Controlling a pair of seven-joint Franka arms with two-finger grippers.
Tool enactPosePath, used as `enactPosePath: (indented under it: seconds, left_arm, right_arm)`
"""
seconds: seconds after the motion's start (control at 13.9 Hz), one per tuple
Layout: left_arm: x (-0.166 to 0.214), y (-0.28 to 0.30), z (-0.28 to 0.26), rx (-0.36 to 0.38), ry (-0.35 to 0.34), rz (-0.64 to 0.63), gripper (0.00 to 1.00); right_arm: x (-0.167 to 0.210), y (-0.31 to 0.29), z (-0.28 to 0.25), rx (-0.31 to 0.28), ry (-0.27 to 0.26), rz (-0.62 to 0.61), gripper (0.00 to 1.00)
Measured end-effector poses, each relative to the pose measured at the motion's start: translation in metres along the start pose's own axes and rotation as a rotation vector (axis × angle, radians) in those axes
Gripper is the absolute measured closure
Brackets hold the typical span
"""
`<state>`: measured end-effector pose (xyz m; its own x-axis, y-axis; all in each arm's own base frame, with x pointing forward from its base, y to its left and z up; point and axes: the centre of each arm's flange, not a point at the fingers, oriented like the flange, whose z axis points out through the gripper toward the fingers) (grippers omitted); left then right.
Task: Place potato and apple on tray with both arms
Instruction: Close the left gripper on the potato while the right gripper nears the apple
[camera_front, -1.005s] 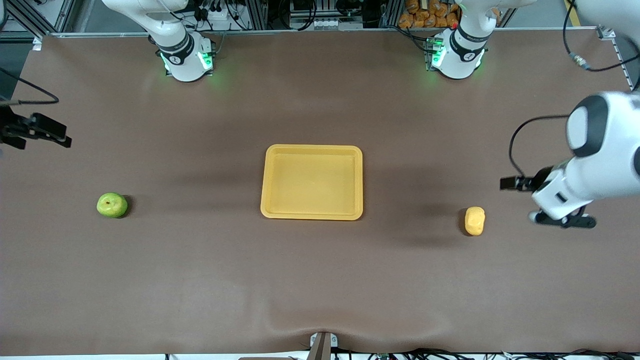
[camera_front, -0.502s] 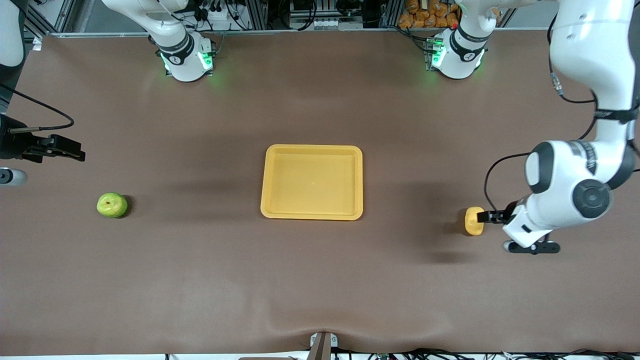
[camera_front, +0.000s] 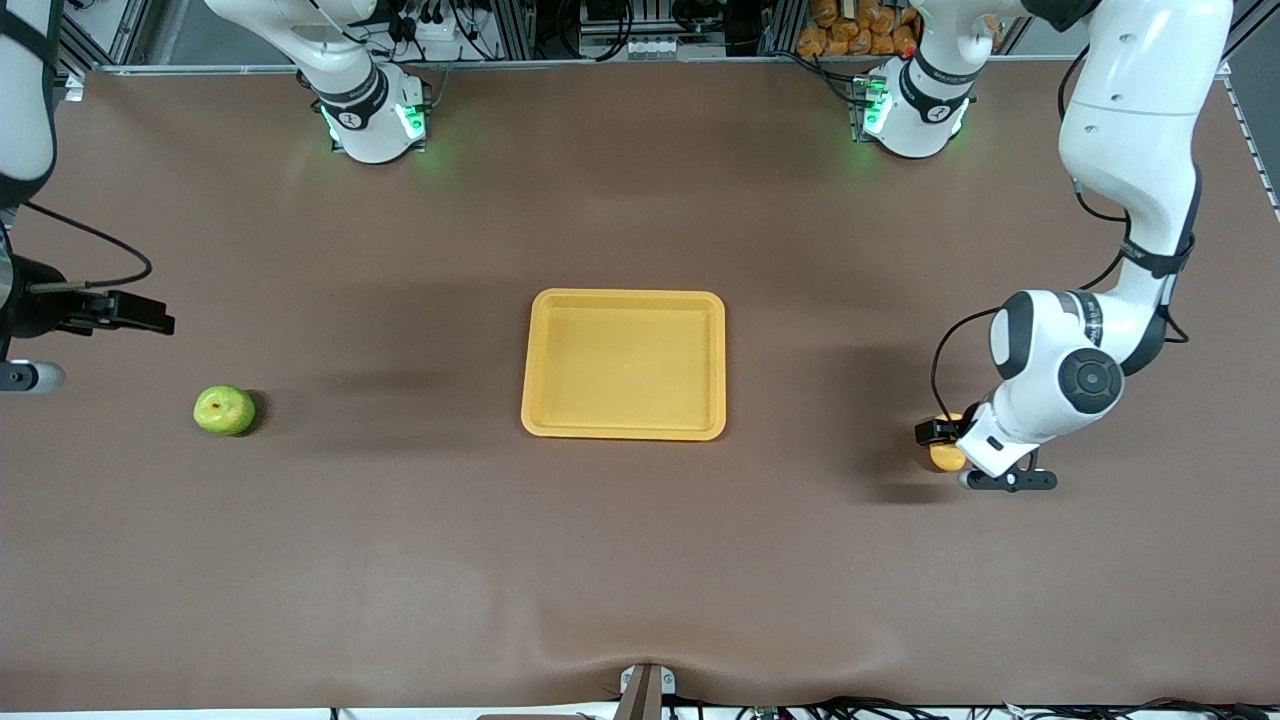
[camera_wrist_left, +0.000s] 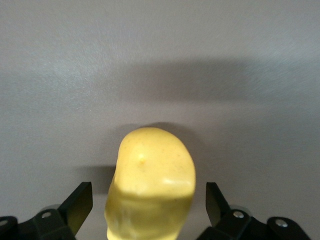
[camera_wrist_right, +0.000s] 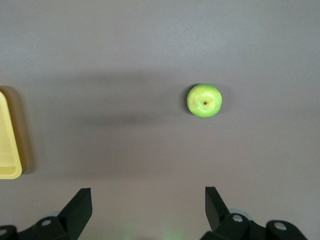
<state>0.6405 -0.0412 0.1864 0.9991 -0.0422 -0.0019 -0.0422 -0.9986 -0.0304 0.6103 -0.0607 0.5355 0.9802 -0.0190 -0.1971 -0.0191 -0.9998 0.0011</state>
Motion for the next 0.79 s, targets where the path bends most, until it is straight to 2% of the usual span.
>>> enactPosePath:
  seconds: [0.14,0.29,0.5,0.65,0.79]
  left_arm:
    - [0.000,0.000,0.004,0.013,0.002,0.014,0.15]
    - [0.003,0.001,0.000,0.014,0.011,0.010,0.37]
    - [0.011,0.004,-0.017,0.012,0.047,-0.040,0.41]
    - [0.016,0.021,-0.046,0.002,0.086,-0.079,0.41]
    - [0.009,0.065,-0.077,0.002,0.064,-0.094,0.41]
  right_arm:
    - [0.010,0.013,0.018,0.004,-0.023,0.020,0.00]
    - [0.019,0.026,0.038,0.009,-0.053,0.039,0.00]
    - [0.032,0.048,0.069,0.016,-0.079,0.072,0.00]
    - [0.040,0.068,0.092,0.020,-0.068,0.101,0.00]
    - [0.044,0.078,0.114,0.022,-0.064,0.114,0.00]
